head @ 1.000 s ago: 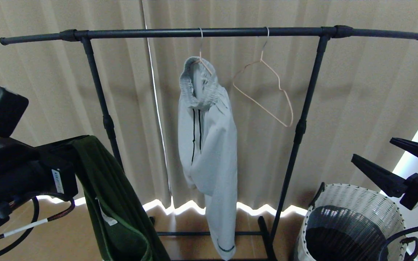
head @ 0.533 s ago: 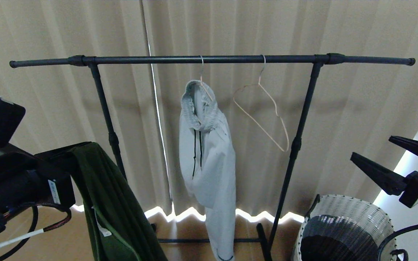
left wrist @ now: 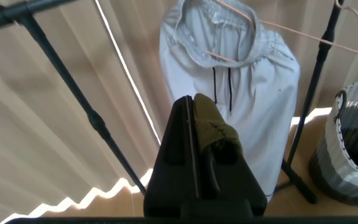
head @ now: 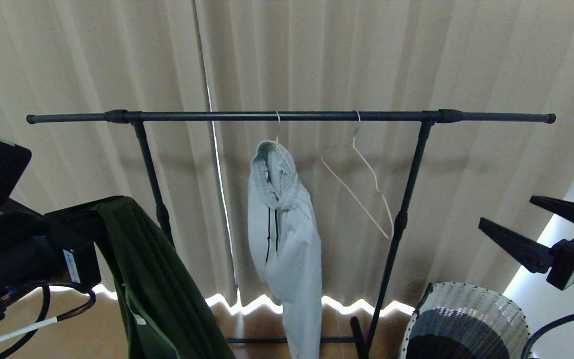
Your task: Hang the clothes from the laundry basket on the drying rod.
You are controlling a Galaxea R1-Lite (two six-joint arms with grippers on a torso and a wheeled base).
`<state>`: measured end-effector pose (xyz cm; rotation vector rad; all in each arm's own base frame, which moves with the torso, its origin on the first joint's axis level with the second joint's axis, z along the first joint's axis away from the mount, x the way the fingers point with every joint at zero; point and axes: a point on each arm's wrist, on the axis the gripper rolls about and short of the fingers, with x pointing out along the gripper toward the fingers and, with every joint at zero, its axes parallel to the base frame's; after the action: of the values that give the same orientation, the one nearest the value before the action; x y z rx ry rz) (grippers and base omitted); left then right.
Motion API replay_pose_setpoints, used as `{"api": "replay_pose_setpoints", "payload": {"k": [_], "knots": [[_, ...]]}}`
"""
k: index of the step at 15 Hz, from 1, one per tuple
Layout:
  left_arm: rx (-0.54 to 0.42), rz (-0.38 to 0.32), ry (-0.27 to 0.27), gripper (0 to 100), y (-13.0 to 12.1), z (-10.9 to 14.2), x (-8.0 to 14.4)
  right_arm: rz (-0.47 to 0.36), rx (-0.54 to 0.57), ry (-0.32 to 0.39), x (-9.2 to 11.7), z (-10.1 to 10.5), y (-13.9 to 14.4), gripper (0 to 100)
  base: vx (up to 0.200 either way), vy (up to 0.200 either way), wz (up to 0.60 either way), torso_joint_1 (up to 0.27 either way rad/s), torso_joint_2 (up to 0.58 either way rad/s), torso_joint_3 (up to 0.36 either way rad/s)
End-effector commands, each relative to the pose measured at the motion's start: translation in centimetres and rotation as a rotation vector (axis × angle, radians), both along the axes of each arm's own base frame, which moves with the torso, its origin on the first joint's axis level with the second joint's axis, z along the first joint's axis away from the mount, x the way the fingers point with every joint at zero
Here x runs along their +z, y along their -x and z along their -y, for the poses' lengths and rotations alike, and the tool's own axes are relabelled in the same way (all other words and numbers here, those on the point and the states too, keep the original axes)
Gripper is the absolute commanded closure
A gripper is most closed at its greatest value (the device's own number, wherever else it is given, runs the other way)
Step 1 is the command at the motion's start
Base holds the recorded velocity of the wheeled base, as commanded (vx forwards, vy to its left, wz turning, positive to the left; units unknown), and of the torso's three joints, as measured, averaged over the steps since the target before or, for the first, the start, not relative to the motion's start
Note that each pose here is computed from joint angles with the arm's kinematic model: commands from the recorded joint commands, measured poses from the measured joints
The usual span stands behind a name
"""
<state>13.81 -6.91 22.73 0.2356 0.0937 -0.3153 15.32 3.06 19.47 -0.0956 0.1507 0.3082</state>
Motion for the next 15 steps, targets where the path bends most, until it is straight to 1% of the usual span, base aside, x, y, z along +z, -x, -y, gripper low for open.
{"api": "replay_pose_setpoints", "payload": {"k": [1,4,5,7,10,15], "knots": [[0.000,0.006,0.000,100,0.28,-0.15,-0.01,-0.043,-0.016,0.011,1.31,0.00,-0.20,0,0.000,0.000,0.00,0.080,-0.16,-0.095],[-0.001,-0.003,-0.005,100,0.62,-0.31,-0.52,-0.191,-0.046,0.046,2.08,0.08,-0.08,0,0.000,0.000,0.00,0.028,-0.05,-0.029],[0.000,-0.002,-0.004,100,0.67,-0.36,-0.52,-0.225,-0.060,0.059,2.01,0.09,0.02,0,0.000,0.000,0.00,0.000,0.00,0.000],[-0.001,-0.001,-0.003,100,0.71,-0.36,-0.49,-0.240,-0.065,0.067,1.77,0.08,0.14,0,0.000,0.000,0.00,0.000,0.00,0.000],[-0.001,-0.011,-0.004,100,0.57,-0.28,-0.67,-0.242,-0.065,0.067,1.73,0.08,0.15,0,0.000,0.000,0.00,0.000,0.00,0.000],[0.003,-0.010,-0.002,100,0.52,-0.29,-0.60,-0.245,-0.064,0.068,1.64,0.06,0.17,0,0.200,0.000,0.00,-0.002,0.00,0.003]]}}
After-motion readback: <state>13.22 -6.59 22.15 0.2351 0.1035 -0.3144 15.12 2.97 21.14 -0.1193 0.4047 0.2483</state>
